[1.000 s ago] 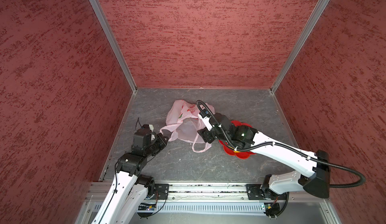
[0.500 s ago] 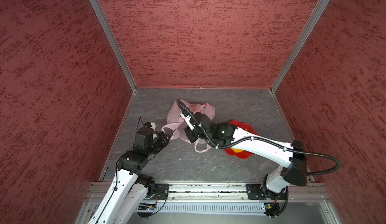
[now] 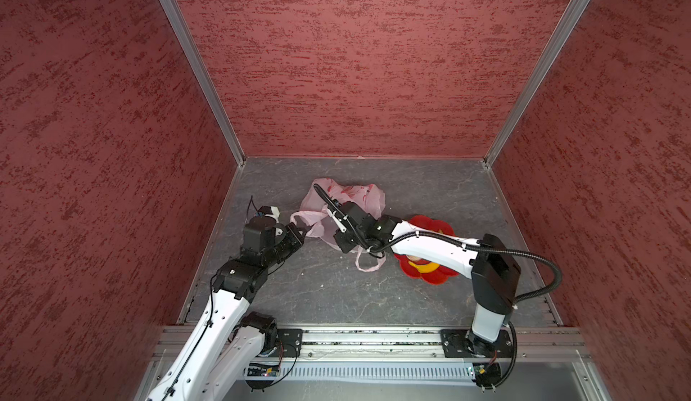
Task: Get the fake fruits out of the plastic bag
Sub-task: 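Lower the open right gripper into the bag above the red apple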
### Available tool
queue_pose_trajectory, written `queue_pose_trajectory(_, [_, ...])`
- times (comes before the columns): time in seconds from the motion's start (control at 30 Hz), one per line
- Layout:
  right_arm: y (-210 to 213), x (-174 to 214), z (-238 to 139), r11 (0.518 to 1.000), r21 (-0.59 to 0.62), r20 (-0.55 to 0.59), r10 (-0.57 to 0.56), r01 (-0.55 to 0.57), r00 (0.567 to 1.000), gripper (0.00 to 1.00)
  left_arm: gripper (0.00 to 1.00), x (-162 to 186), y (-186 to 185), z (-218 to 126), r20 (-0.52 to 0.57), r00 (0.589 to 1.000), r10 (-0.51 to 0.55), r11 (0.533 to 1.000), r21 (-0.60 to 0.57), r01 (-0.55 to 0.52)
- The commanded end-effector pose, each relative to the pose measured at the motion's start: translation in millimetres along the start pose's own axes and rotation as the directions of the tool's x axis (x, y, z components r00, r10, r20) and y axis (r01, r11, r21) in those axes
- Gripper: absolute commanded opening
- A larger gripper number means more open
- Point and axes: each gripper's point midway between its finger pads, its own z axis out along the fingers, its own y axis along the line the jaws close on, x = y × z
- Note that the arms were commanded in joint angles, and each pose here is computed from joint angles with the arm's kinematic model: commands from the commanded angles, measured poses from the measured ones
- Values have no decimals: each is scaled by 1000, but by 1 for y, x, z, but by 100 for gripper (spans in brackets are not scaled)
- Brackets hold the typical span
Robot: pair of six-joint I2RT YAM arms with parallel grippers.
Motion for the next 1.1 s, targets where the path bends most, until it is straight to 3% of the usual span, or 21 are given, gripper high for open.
queue_pose_trajectory(0.0, [1, 6, 8, 999, -20, -13, -27, 27, 1000, 19, 0, -17, -12, -7, 65, 997, 28, 999, 26, -30])
queue_pose_trajectory(0.33, [-17, 19, 33, 1000, 0, -73, -21, 21, 997, 19, 0, -25, -18, -14, 96, 995, 38, 998, 44, -42])
queue_pose_trajectory(0.53, [-31, 7, 47, 999, 36, -71, 1, 2, 997, 21, 0, -20, -16, -19, 94, 995, 43, 997, 61, -48])
queue_pose_trajectory(0.8, [-40, -26, 64, 994, 53, -2, 91, -91, 996, 25, 0, 0, -9, -22, 38, 997, 66, 994, 82, -69])
queue_pose_trajectory(1.07, [-50, -48, 79, 958, 89, 113, 263, -273, 958, 40, 0, 19, 7, -18, -16, 998, 64, 995, 77, -62])
